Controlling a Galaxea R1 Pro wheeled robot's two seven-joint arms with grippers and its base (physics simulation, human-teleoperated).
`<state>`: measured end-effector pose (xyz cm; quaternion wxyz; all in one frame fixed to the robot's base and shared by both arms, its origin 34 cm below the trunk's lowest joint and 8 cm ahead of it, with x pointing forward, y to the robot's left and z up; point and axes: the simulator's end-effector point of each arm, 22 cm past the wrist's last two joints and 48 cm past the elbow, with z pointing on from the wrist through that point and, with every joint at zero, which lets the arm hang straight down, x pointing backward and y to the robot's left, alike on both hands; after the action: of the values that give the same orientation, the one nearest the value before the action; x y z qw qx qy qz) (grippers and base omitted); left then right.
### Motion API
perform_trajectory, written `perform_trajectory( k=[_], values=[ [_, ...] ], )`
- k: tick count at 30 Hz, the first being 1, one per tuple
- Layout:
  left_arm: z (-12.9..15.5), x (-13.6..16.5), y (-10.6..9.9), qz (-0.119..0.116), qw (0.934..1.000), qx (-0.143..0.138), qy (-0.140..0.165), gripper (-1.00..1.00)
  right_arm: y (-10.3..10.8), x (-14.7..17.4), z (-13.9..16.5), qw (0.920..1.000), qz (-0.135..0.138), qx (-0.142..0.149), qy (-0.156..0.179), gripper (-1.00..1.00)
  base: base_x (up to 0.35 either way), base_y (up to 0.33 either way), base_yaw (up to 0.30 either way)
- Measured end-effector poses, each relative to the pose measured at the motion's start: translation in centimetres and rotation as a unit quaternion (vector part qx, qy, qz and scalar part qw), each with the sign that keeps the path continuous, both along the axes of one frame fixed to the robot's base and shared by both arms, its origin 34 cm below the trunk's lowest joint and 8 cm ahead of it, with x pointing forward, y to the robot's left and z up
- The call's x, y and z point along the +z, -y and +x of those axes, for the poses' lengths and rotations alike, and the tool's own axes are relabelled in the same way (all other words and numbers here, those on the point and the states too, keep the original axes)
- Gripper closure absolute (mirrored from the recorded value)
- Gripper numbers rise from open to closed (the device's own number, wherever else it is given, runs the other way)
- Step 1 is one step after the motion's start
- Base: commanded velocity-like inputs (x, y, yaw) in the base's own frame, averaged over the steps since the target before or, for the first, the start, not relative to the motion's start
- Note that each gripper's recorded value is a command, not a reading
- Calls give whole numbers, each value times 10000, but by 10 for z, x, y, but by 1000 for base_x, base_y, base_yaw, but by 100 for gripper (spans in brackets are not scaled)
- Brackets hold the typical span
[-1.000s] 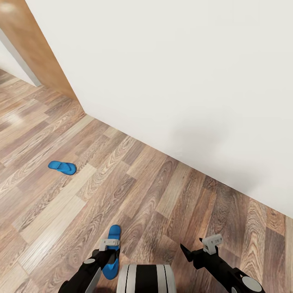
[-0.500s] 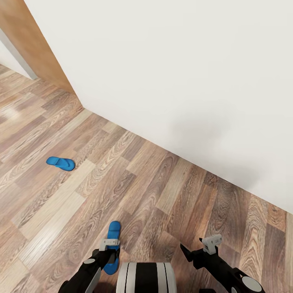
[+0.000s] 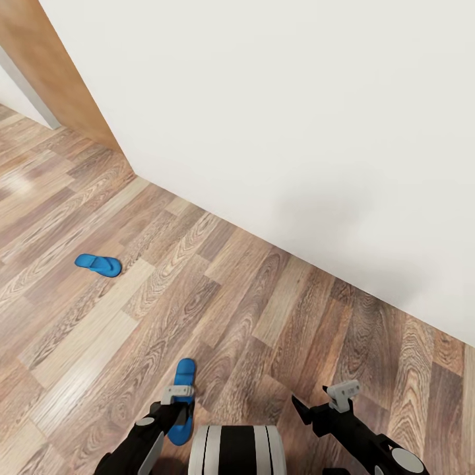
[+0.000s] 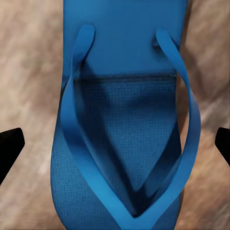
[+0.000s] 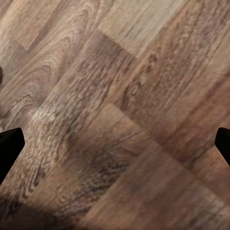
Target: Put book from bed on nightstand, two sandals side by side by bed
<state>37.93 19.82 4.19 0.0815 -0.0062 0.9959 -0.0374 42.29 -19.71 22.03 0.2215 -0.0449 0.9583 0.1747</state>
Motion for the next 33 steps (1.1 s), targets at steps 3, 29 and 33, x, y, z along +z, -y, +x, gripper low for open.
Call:
perform_trajectory(
  k=[3, 29, 33],
  values=[
    [5, 0, 0, 1, 10000, 1, 37, -100, -1, 0, 0, 10000, 4, 5, -1, -100, 0, 0, 0],
    [6, -9, -1, 8, 10000, 3, -11, -100, -1, -12, -9, 9999, 5, 18, -169, -100, 0, 0, 0],
    [5, -10, -1, 8, 10000, 3, -29, -100, -1, -13, -11, 9998, 5, 17, -190, -100, 0, 0, 0]
  ],
)
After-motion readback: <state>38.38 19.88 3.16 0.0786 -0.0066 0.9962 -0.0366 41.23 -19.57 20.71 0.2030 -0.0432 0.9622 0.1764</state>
